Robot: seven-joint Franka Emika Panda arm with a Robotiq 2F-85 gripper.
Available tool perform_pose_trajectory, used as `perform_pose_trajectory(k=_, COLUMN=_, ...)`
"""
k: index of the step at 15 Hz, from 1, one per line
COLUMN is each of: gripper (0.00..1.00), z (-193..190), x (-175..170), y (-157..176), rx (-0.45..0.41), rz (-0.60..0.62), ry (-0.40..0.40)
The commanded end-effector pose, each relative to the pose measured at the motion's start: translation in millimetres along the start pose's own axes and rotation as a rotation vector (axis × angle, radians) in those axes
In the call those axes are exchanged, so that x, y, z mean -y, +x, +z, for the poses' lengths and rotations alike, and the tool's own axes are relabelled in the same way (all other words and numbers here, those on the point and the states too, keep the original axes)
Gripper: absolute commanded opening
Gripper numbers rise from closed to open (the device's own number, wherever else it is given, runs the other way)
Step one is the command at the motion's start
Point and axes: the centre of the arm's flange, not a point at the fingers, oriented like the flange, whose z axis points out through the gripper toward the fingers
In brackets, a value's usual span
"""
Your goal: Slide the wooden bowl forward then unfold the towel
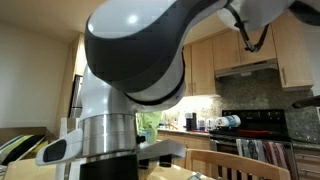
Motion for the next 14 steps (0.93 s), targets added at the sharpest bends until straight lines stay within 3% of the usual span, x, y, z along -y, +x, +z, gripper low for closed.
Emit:
perform_pose_trajectory(k=1, gripper=1.00, z=-2, x=-23, y=-12, rx=0.001, rz=0.077, ry=-0.027)
perform_pose_trajectory(k=3, gripper=1.00, z=4, x=-31, y=-19, rx=-0.002, rz=0.104, ry=-0.020)
perform_pose_trajectory(k=4, gripper=0.75, z=8, x=-35, y=-22, rx=-0.006, rz=0.124, ry=-0.018)
perform_pose_trajectory(k=5, gripper=0.74, z=11, x=-37, y=-24, rx=-0.004, rz=0.128, ry=-0.016)
perform_pose_trajectory(k=14, gripper=0.05, z=23, x=-41, y=-27, rx=-0.021, rz=0.132, ry=-0.030)
